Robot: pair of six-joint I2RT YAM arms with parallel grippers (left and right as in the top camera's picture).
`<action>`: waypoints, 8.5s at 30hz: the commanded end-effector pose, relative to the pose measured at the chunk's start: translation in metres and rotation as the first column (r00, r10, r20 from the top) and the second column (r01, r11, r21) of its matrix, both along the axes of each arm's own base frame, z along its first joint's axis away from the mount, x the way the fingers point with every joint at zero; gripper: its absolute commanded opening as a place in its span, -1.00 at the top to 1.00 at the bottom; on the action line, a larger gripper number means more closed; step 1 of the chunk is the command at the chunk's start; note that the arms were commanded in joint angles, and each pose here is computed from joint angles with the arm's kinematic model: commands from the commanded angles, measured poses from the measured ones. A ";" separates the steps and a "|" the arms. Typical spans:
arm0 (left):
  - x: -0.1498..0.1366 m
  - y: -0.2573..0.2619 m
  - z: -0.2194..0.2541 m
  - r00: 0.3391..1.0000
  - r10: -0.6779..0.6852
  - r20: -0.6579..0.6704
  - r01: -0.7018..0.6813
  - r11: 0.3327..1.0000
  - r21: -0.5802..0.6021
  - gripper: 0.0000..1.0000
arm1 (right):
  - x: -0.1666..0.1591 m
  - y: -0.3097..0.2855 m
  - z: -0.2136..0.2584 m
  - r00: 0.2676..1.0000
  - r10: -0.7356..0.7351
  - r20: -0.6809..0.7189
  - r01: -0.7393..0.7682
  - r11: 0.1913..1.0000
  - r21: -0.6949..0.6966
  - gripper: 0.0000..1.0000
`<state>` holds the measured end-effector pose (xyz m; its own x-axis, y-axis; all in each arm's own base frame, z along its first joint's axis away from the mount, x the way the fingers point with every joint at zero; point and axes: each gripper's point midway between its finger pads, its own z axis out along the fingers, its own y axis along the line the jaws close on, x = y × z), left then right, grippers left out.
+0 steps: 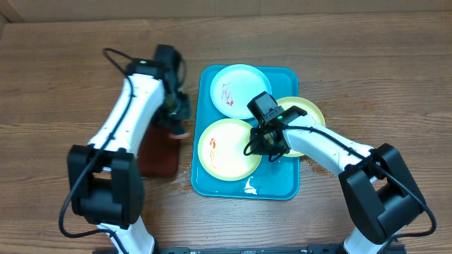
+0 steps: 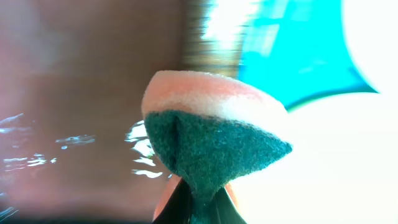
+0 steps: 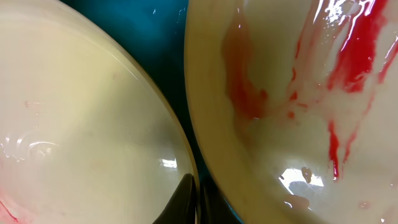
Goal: Clean dirty plates on tray and stack at the side
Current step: 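Lift the sponge with the left gripper and move it onto the front yellow plate, then scrub the front yellow plate with the sponge in the left gripper, then return the sponge to the dark red tray with the left gripper, then lift the front yellow plate with the right gripper and tilt it over the dark tray, then carry the yellow plate right and set it on the table beside the tray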
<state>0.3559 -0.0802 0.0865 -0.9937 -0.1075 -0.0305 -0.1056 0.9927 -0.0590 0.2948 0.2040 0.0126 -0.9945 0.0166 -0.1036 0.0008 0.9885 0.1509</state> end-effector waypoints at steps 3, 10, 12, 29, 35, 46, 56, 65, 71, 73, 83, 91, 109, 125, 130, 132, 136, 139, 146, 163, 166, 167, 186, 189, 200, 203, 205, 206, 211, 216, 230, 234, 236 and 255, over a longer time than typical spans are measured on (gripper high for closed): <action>-0.001 -0.097 0.012 0.994 -0.103 0.048 0.112 0.961 -0.251 0.92 | 0.003 -0.011 -0.004 1.000 -0.025 0.013 0.025 0.998 -0.051 0.92; -0.017 -0.127 -0.036 0.995 -0.046 -0.085 0.027 0.976 -0.215 0.92 | 0.002 -0.012 -0.005 1.000 -0.025 0.011 0.025 0.998 -0.057 0.92; -0.020 -0.115 -0.053 0.993 -0.032 -0.116 0.016 0.990 -0.139 0.92 | 0.002 -0.013 -0.005 1.000 -0.025 0.009 0.026 0.998 -0.058 0.92; -0.013 -0.015 -0.070 0.987 0.062 -0.150 -0.027 0.974 0.224 0.92 | 0.001 -0.013 -0.005 1.000 -0.026 0.007 0.026 0.998 -0.060 0.92; -0.024 -0.064 -0.072 0.980 -0.044 -0.196 0.051 0.998 0.032 0.91 | 0.002 -0.012 -0.004 0.999 -0.029 0.012 0.030 0.998 -0.056 0.92; -0.016 -0.093 -0.063 0.983 -0.099 -0.153 0.093 0.995 -0.047 0.92 | 0.026 -0.021 -0.001 0.971 -0.220 0.088 0.225 0.974 -0.042 0.92; -0.005 -0.111 -0.056 0.990 -0.090 -0.106 0.079 0.992 -0.099 0.91 | 0.038 -0.036 0.000 0.960 -0.261 0.099 0.266 0.963 -0.036 0.92; 0.004 -0.046 -0.068 1.000 0.018 -0.026 -0.011 0.966 0.259 0.92 | 0.034 -0.031 0.000 0.970 -0.224 0.095 0.229 0.973 -0.040 0.92; 0.010 -0.100 -0.075 0.995 -0.093 -0.030 0.093 0.996 -0.012 0.92 | 0.032 -0.029 -0.001 0.983 -0.160 0.090 0.165 0.985 -0.044 0.93; 0.006 -0.132 -0.077 0.985 -0.169 -0.033 0.162 0.974 -0.161 0.92 | 0.032 -0.029 -0.001 0.983 -0.159 0.089 0.163 0.986 -0.045 0.92; -0.034 -0.167 -0.085 0.952 -0.250 -0.176 0.186 0.930 -0.318 0.92 | 0.027 -0.033 -0.002 0.988 -0.133 0.076 0.138 0.988 -0.070 0.92; -0.032 -0.082 -0.085 0.974 -0.087 -0.210 0.114 0.986 0.122 0.92 | 0.026 -0.036 -0.002 0.988 -0.135 0.076 0.141 0.986 -0.086 0.92; -0.032 -0.154 -0.065 0.960 -0.163 -0.226 0.097 0.956 -0.278 0.92 | 0.023 -0.037 -0.003 0.988 -0.138 0.065 0.143 0.986 -0.089 0.92; -0.003 -0.079 0.006 0.997 -0.024 -0.072 0.020 0.998 -0.063 0.92 | 0.019 -0.036 -0.003 0.990 -0.135 0.046 0.139 0.987 -0.086 0.92; 0.009 0.000 0.065 0.988 0.118 0.096 -0.123 0.991 0.043 0.92 | 0.015 -0.035 -0.004 0.991 -0.133 0.025 0.134 0.988 -0.082 0.92; 0.011 0.024 0.074 0.979 0.162 0.125 -0.170 0.983 0.062 0.92 | 0.013 -0.036 -0.004 0.991 -0.131 0.016 0.132 0.988 -0.085 0.92; 0.011 0.064 0.045 0.975 0.206 0.084 -0.215 0.969 0.124 0.92 | 0.011 -0.033 -0.004 0.997 -0.082 0.007 0.083 0.994 -0.075 0.92; 0.007 0.080 0.009 0.972 0.230 0.042 -0.234 0.959 0.160 0.92 | 0.011 -0.033 -0.005 0.999 -0.051 0.008 0.052 0.996 -0.079 0.92; -0.001 0.092 -0.034 0.966 0.254 -0.040 -0.245 0.957 0.153 0.78 | 0.013 -0.032 -0.004 1.000 -0.012 0.022 0.013 0.997 -0.079 0.92; 0.025 0.125 0.120 0.903 0.390 0.180 -0.385 0.921 -0.063 -0.96 | 0.059 0.023 0.132 0.914 0.311 0.260 -0.260 0.942 -0.213 0.92; 0.026 0.139 0.160 0.864 0.429 0.264 -0.414 0.903 -0.113 -1.00 | 0.067 0.054 0.160 0.849 0.378 0.369 -0.314 0.923 -0.222 0.92; 0.025 0.142 0.171 0.852 0.439 0.285 -0.419 0.898 -0.130 -1.00 | 0.069 0.069 0.168 0.820 0.397 0.413 -0.335 0.917 -0.215 0.92; 0.010 0.159 0.223 0.780 0.478 0.403 -0.446 0.877 -0.177 -0.99 | 0.071 0.179 0.206 0.476 0.422 0.771 -0.108 0.899 -0.426 0.92; 0.010 0.159 0.223 0.780 0.478 0.404 -0.446 0.877 -0.177 -1.00 | 0.059 0.186 0.217 0.420 0.481 0.769 -0.085 0.865 -0.495 0.92; 0.010 0.159 0.224 0.780 0.478 0.404 -0.446 0.877 -0.177 -1.00 | 0.032 0.194 0.233 0.357 0.530 0.769 -0.021 0.828 -0.560 0.92; 0.010 0.159 0.224 0.780 0.478 0.404 -0.446 0.877 -0.177 -1.00 | 0.031 0.196 0.233 0.352 0.547 0.760 -0.028 0.818 -0.575 0.92; 0.010 0.159 0.224 0.780 0.478 0.404 -0.446 0.877 -0.177 -1.00 | 0.031 0.196 0.232 0.352 0.547 0.759 -0.028 0.817 -0.576 0.92; 0.010 0.159 0.224 0.780 0.478 0.404 -0.446 0.877 -0.177 -1.00 | 0.031 0.196 0.232 0.352 0.547 0.759 -0.028 0.817 -0.576 0.92; 0.010 0.159 0.224 0.780 0.478 0.404 -0.446 0.877 -0.177 -0.99 | 0.031 0.195 0.232 0.352 0.547 0.759 -0.028 0.817 -0.576 0.92; 0.010 0.159 0.224 0.780 0.478 0.404 -0.446 0.877 -0.177 -0.99 | 0.031 0.194 0.233 0.352 0.546 0.760 -0.018 0.816 -0.578 0.92; 0.010 0.159 0.224 0.780 0.478 0.404 -0.446 0.877 -0.177 -1.00 | 0.032 0.193 0.233 0.353 0.545 0.760 -0.016 0.816 -0.578 0.92; 0.010 0.159 0.224 0.780 0.478 0.404 -0.446 0.877 -0.177 -0.99 | 0.032 0.193 0.233 0.354 0.545 0.760 -0.015 0.816 -0.578 0.92; 0.010 0.159 0.224 0.780 0.478 0.404 -0.446 0.877 -0.177 -0.99 | 0.032 0.193 0.233 0.354 0.545 0.760 -0.015 0.816 -0.578 0.92; 0.010 0.159 0.224 0.780 0.478 0.404 -0.446 0.877 -0.177 -1.00 | 0.091 0.105 0.243 0.849 0.127 0.513 -0.341 0.874 0.347 0.93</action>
